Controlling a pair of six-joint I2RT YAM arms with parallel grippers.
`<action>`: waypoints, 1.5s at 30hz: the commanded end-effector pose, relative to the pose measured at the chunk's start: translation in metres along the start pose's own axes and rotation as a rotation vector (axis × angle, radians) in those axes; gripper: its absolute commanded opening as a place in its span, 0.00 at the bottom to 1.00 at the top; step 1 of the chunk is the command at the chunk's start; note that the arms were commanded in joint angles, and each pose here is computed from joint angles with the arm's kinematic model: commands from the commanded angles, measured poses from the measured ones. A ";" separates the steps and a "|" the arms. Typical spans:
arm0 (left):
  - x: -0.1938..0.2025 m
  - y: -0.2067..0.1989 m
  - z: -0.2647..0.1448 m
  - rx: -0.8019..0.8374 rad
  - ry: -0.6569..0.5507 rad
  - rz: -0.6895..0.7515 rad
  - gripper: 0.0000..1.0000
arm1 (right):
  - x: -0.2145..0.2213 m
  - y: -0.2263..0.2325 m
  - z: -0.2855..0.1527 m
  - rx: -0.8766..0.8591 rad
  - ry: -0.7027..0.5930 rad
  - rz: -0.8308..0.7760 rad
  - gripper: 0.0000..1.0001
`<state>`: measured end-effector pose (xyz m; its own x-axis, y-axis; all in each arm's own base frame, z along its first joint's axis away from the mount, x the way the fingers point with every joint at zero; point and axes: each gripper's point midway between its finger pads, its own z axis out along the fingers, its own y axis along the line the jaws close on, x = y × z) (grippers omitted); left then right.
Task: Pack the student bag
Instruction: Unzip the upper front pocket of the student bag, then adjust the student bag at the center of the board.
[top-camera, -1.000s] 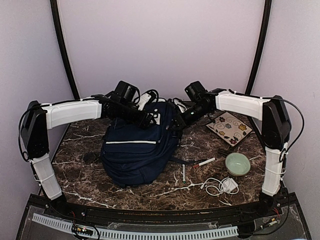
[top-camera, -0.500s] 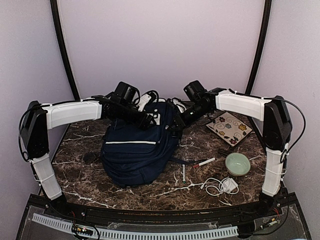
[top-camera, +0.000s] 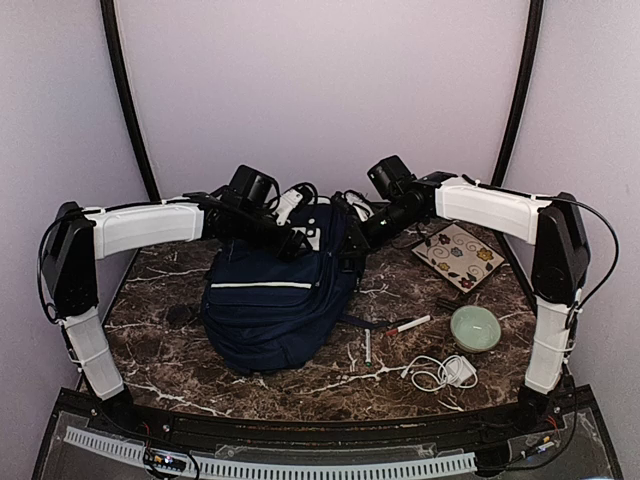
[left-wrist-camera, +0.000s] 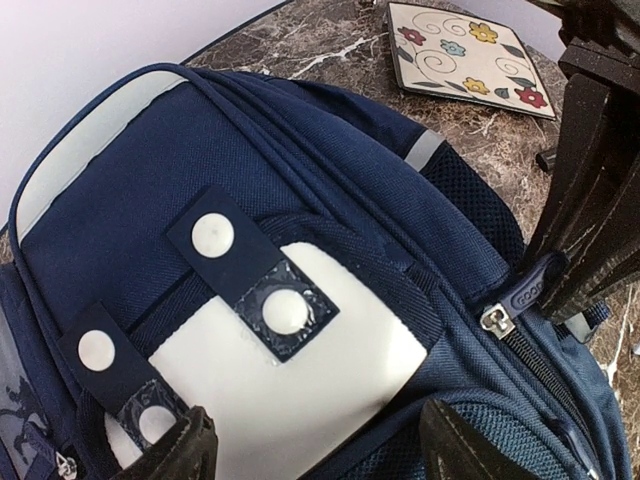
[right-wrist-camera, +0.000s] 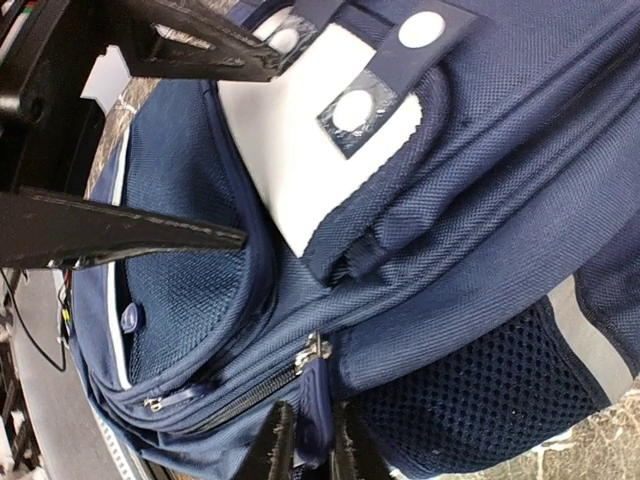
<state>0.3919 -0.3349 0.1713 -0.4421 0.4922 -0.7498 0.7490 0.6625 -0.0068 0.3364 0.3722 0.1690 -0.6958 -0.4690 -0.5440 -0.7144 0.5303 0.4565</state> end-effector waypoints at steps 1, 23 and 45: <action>0.005 0.004 -0.009 -0.016 0.004 0.016 0.72 | -0.020 0.036 -0.016 -0.069 -0.069 -0.052 0.08; -0.028 0.026 -0.006 -0.067 -0.051 0.002 0.99 | 0.028 0.058 -0.018 -0.176 -0.079 0.132 0.00; 0.089 0.107 -0.020 -0.096 0.037 -0.426 0.61 | 0.000 -0.098 -0.015 0.054 -0.192 0.365 0.00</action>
<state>0.4755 -0.2257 0.1332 -0.6249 0.2515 -0.7391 0.5029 0.8538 -0.1345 0.3334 0.3305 0.1360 -0.9091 -0.1415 -0.3918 -0.3979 0.5737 0.7159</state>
